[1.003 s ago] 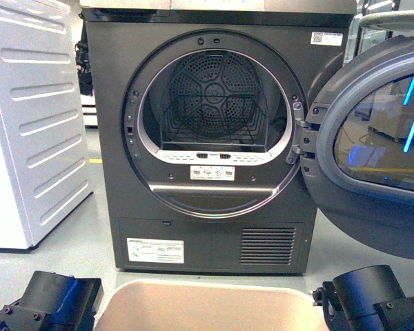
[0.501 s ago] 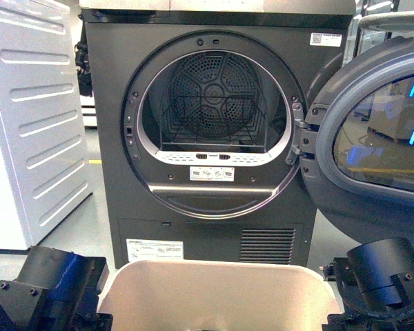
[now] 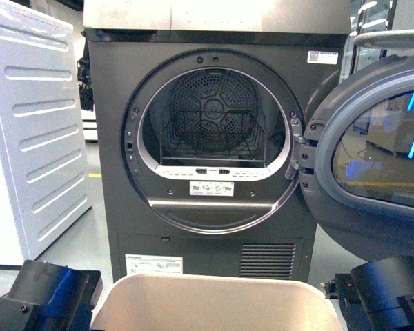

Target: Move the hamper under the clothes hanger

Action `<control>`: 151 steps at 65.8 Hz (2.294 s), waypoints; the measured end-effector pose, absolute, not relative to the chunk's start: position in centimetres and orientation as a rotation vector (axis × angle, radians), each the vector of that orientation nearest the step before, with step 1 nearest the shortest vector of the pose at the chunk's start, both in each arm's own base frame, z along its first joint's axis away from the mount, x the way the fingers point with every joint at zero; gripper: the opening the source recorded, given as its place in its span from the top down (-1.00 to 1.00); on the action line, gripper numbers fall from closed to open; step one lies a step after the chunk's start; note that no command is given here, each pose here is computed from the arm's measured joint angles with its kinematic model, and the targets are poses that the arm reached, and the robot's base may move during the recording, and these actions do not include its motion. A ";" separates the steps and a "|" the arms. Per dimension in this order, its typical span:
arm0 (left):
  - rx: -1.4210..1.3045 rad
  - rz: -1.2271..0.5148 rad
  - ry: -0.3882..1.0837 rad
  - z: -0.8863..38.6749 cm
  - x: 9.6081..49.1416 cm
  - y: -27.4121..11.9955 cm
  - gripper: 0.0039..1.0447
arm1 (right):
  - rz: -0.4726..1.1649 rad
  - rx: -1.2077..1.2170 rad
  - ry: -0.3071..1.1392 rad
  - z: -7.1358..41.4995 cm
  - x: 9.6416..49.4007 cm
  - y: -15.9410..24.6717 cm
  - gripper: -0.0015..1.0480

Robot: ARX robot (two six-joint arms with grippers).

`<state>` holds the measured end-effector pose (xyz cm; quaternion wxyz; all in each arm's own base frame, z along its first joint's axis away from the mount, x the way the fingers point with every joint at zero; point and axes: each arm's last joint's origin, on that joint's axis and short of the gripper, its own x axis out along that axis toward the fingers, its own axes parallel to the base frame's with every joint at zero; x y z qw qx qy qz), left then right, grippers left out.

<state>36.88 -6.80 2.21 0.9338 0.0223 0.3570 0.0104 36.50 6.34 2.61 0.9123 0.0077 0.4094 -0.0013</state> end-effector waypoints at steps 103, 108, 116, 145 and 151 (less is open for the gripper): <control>0.044 0.024 0.721 2.6 37.0 -6.7 0.93 | 0.000 0.012 0.828 3.1 36.6 6.4 0.94; 0.044 0.024 0.721 2.6 37.0 -6.7 0.93 | 0.000 0.012 0.828 3.1 36.6 6.4 0.94; 0.044 0.025 0.720 2.6 37.0 -6.7 0.93 | 0.001 0.013 0.828 3.1 36.6 6.4 0.94; 0.045 0.009 0.718 2.6 37.0 -7.0 0.93 | -0.012 0.013 0.827 3.1 36.6 6.1 0.94; 0.045 -0.031 0.720 2.6 36.8 -7.9 0.93 | -0.049 0.014 0.827 3.0 36.6 5.3 0.94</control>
